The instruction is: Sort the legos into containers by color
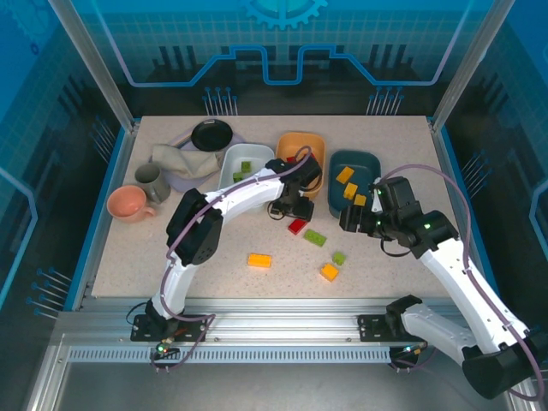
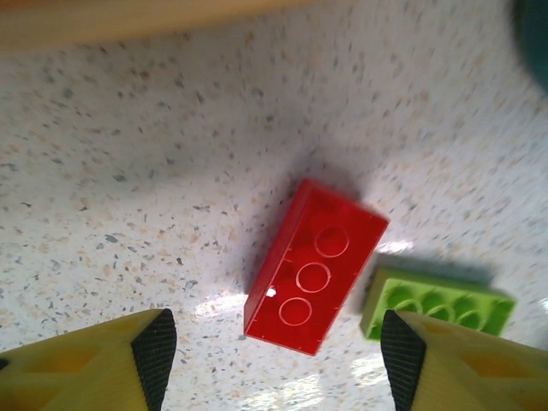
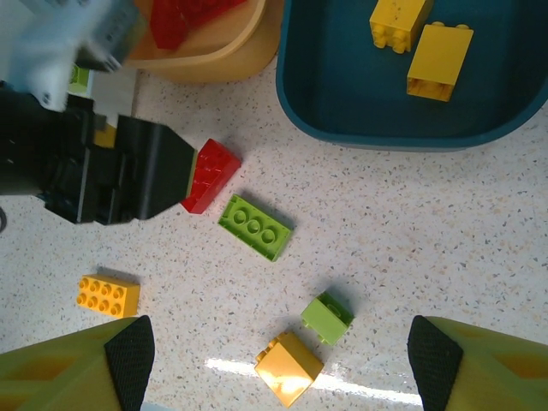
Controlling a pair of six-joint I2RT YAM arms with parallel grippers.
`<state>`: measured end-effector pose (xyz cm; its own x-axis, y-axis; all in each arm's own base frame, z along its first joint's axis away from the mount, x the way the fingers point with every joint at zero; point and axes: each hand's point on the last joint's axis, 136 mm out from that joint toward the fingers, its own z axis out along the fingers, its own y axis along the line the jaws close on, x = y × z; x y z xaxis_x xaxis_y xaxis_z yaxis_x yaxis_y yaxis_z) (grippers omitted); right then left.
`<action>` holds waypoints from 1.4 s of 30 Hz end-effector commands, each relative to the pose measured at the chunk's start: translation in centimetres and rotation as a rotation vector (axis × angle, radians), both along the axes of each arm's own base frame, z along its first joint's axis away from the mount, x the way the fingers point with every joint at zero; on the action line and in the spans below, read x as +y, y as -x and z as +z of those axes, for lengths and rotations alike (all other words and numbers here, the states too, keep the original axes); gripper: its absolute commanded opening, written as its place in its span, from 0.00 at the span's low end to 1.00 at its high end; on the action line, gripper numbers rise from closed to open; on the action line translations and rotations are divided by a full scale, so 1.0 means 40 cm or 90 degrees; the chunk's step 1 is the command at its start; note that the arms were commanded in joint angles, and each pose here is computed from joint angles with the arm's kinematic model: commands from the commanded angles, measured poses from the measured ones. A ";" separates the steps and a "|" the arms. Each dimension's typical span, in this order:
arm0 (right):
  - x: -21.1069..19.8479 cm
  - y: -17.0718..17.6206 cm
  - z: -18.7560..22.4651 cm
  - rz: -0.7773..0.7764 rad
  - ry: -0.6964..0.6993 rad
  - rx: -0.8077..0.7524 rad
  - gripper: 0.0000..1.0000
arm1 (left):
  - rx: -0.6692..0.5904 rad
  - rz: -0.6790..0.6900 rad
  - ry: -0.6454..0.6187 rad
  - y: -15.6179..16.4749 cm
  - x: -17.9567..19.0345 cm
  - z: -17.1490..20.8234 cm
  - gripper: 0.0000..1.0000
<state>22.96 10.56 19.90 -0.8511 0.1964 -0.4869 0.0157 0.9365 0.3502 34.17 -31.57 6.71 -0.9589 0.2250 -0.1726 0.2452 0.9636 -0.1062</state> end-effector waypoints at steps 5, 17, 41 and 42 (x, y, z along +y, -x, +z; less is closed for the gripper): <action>-0.007 0.024 -0.019 0.001 0.009 0.023 0.81 | 0.037 -0.071 -0.010 0.023 -0.011 -0.089 0.68; -0.007 0.027 -0.033 -0.006 0.006 0.035 0.81 | 0.020 -0.071 0.017 0.023 -0.044 -0.069 0.68; -0.008 0.017 -0.024 -0.012 0.007 0.029 0.80 | -0.021 -0.038 0.012 -0.001 -0.043 -0.003 0.27; -0.009 0.015 -0.017 -0.013 0.007 0.023 0.80 | -0.037 -0.028 0.013 -0.017 -0.034 0.030 0.27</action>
<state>22.47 10.35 18.74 -0.8689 0.2009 -0.4525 0.0402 0.9396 0.3400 33.16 -33.52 3.12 -0.9442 0.3009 -0.1340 0.3177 0.9392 -0.1303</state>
